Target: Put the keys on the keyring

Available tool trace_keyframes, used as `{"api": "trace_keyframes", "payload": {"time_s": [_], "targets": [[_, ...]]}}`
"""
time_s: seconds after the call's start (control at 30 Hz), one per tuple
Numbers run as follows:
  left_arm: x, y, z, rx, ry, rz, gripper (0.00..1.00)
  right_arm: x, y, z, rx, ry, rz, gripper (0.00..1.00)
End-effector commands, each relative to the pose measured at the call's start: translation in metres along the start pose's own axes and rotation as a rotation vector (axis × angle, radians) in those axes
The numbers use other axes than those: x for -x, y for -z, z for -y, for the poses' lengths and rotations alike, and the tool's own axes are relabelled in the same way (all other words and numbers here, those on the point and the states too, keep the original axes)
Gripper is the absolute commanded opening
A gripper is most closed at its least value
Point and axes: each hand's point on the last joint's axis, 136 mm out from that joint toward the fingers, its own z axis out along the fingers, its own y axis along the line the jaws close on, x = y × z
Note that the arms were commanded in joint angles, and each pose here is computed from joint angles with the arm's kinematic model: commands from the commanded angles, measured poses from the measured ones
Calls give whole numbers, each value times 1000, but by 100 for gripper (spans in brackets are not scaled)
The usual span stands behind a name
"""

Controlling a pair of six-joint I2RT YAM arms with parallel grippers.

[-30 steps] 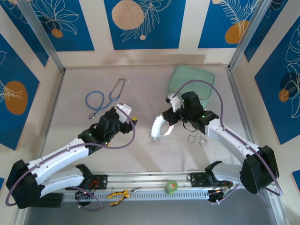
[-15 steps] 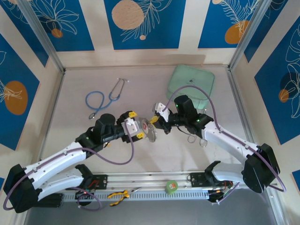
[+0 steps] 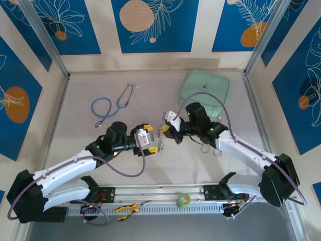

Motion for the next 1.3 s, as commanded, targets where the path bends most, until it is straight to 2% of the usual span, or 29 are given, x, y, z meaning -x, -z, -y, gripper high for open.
{"api": "trace_keyframes", "payload": {"time_s": [0.0,0.2,0.57,0.77,0.9,0.97,1.1,1.27], "targets": [[4,-5,5,-30,15,36,82,20,6,-3,-4,34,54,0],[3,-10,8,-56,28,39,82,19,5,-5,-5,36,54,0],[-2,-9,29,-152,61,40,69,22,4,2,-46,25,60,0],[0,-4,41,-208,62,63,58,19,3,9,-78,3,48,0],[2,-1,48,-236,64,84,57,21,2,7,-58,-17,65,0],[1,0,44,-204,65,82,57,22,3,4,-32,-29,81,0],[4,10,18,-30,71,100,53,18,6,-3,48,-64,102,0],[-4,18,-1,71,156,36,41,16,10,-16,169,-73,120,0]]}}
